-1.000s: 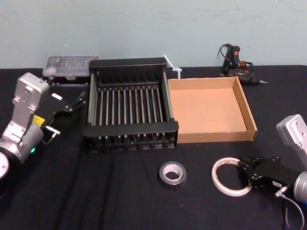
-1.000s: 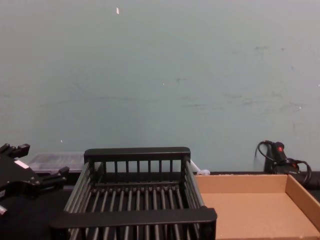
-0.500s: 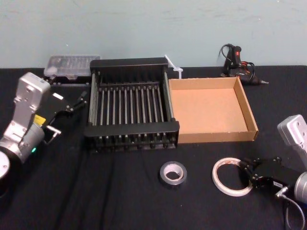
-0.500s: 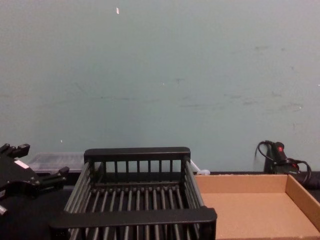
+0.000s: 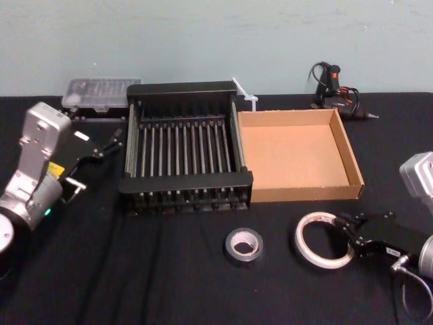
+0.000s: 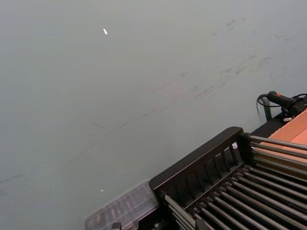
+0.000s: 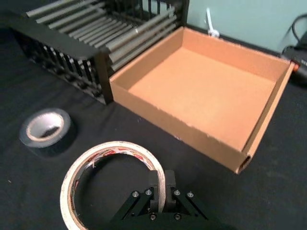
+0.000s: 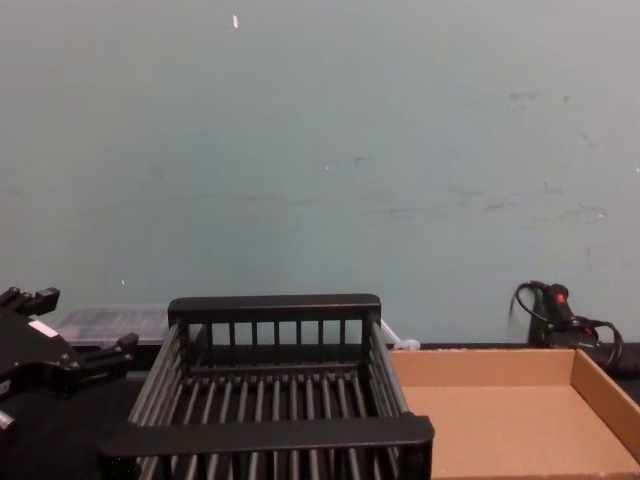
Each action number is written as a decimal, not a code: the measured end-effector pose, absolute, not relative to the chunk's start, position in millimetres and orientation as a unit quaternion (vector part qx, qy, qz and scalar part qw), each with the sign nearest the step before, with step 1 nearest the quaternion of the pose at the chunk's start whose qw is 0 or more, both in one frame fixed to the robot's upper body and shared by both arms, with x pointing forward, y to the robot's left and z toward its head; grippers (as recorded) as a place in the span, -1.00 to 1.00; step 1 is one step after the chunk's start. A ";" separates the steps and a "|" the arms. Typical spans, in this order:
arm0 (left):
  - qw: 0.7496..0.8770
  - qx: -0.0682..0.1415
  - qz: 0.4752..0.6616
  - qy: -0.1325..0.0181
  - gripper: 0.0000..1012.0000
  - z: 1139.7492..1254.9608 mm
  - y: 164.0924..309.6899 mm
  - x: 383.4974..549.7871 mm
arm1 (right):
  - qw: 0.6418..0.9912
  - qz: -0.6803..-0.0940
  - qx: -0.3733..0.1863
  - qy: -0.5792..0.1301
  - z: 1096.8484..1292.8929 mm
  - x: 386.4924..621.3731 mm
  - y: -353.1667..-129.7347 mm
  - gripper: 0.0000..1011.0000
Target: Pick up the white tape and place it into the black box , Pick up the silver tape and place it into the brown box.
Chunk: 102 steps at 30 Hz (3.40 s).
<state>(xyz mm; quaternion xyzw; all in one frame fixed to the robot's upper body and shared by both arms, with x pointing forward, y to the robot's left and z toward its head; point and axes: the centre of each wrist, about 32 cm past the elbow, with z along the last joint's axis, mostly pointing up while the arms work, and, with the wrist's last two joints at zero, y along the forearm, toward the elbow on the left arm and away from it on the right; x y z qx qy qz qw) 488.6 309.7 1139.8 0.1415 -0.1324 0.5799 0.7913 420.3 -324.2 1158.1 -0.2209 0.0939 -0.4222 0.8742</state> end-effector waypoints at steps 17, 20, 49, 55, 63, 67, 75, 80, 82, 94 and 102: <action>0.791 0.141 0.580 -0.132 0.98 1139.8 309.7 488.6 | 0.876 -0.443 -0.181 0.057 1182.3 450.4 -311.5 -0.83; 0.791 0.141 0.580 -0.132 0.98 1139.8 309.7 488.6 | 0.874 -0.448 -0.183 0.051 1184.8 458.5 -307.7 -0.83; 0.791 0.142 0.580 -0.132 0.98 1139.8 309.7 488.6 | 0.896 -0.411 -0.168 -0.006 1214.1 527.7 -259.4 -0.83; 0.791 0.141 0.580 -0.132 0.98 1139.8 309.7 488.6 | 0.903 -0.395 -0.170 -0.009 1216.8 540.4 -246.9 -0.83; 0.791 0.142 0.580 -0.132 0.98 1139.8 309.7 488.6 | 0.909 -0.377 -0.176 -0.018 1220.8 557.0 -230.5 -0.82; 0.791 0.141 0.580 -0.132 0.98 1139.8 309.7 488.6 | 0.913 -0.364 -0.179 -0.025 1222.7 566.2 -220.1 -0.83; 0.791 0.142 0.580 -0.132 0.98 1139.8 309.7 488.6 | 0.919 -0.349 -0.182 -0.033 1225.9 578.4 -205.7 -0.83; 0.791 0.141 0.580 -0.132 0.98 1139.8 309.7 488.6 | 0.921 -0.342 -0.184 -0.037 1227.1 583.1 -199.1 -0.83; 0.791 0.142 0.580 -0.132 0.98 1139.8 309.7 488.6 | 0.921 -0.340 -0.184 -0.039 1227.5 584.5 -196.7 -0.83; 0.791 0.141 0.580 -0.132 0.98 1139.8 309.7 488.6 | 0.921 -0.340 -0.184 -0.039 1227.5 584.3 -197.0 -0.82; 0.791 0.141 0.580 -0.132 0.98 1139.8 309.7 488.6 | 0.921 -0.340 -0.184 -0.039 1227.5 584.0 -197.5 -0.61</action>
